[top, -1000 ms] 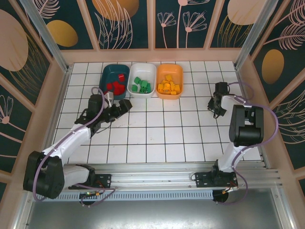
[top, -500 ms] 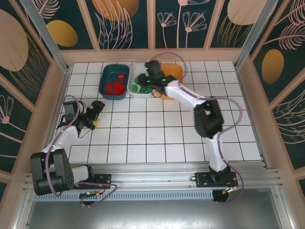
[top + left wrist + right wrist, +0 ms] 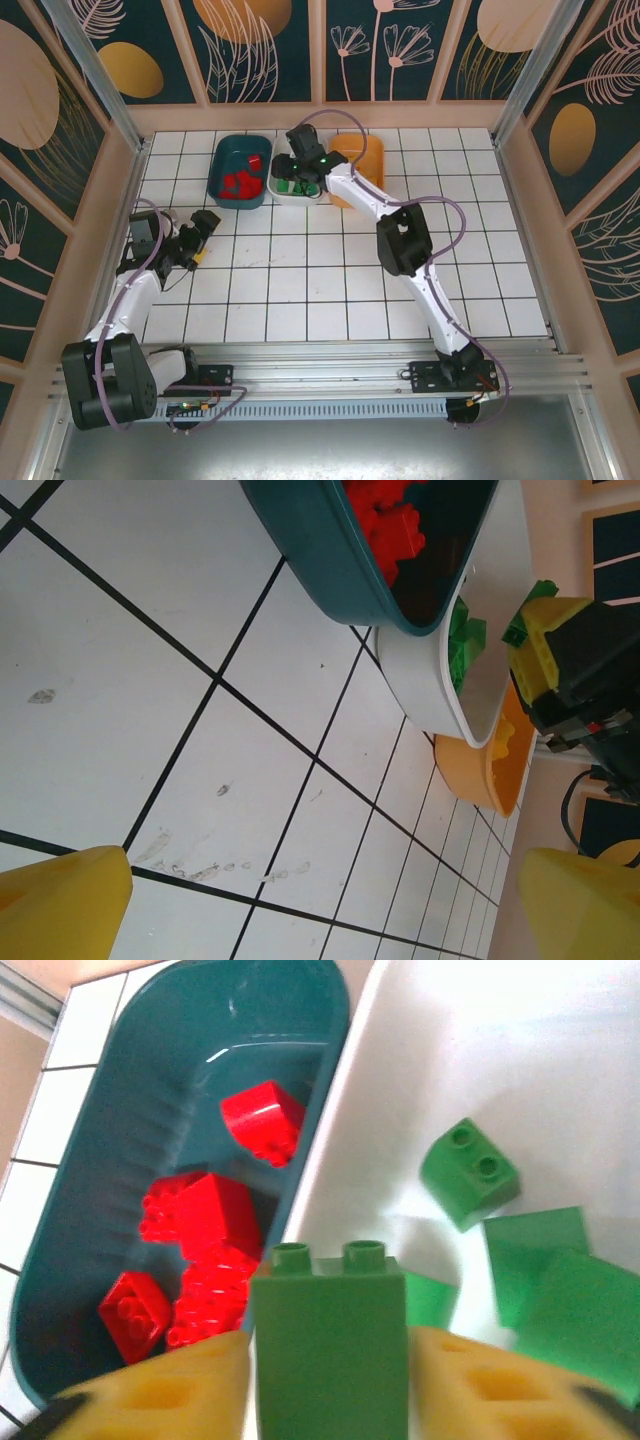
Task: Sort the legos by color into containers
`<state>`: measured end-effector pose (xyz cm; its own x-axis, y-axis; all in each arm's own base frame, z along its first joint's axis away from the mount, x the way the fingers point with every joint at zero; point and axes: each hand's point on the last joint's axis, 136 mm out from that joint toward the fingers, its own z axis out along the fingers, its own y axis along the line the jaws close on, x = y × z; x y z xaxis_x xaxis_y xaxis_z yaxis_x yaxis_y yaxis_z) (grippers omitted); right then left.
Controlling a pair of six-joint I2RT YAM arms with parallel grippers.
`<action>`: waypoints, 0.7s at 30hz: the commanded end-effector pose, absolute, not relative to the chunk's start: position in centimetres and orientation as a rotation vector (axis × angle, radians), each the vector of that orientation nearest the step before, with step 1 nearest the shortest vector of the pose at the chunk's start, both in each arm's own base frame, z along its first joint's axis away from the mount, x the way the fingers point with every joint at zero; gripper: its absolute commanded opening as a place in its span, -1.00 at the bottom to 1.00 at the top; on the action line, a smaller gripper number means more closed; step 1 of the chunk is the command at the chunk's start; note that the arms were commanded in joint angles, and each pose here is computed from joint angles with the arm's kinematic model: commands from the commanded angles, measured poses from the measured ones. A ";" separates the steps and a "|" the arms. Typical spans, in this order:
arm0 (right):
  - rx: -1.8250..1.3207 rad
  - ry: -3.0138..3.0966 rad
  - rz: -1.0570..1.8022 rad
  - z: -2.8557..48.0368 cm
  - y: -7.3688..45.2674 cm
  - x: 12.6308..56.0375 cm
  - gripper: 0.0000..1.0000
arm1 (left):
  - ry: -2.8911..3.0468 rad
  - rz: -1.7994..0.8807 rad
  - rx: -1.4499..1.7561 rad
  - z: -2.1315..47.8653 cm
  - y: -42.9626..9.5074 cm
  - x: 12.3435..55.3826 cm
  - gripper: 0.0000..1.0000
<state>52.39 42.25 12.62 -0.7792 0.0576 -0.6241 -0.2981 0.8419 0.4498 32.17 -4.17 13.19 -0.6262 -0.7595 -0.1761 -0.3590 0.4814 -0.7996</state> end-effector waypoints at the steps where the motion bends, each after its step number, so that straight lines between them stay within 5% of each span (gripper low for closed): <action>1: -0.232 2.370 0.719 14.0 42.5 51.8 0.21 | 2.190 -1.037 -0.833 15.5 -4.3 33.0 0.97; 10: -0.327 2.202 0.579 26.6 37.9 47.1 0.41 | 2.079 -0.865 -0.610 23.7 -3.1 33.1 0.97; 18: -0.182 2.005 0.490 29.7 22.4 35.2 0.52 | 2.050 -0.773 -0.508 24.7 -3.2 29.4 0.97; 19: -0.151 1.982 0.447 29.3 20.5 34.2 0.58 | 2.057 -0.766 -0.499 24.4 -3.2 29.1 0.97; 20: -0.094 1.963 0.401 28.8 18.4 33.2 0.94 | 2.068 -0.746 -0.502 23.9 -3.1 29.0 0.97; 21: 0.008 1.943 0.348 27.7 16.0 32.5 0.98 | 2.082 -0.714 -0.529 23.2 -2.6 28.9 0.97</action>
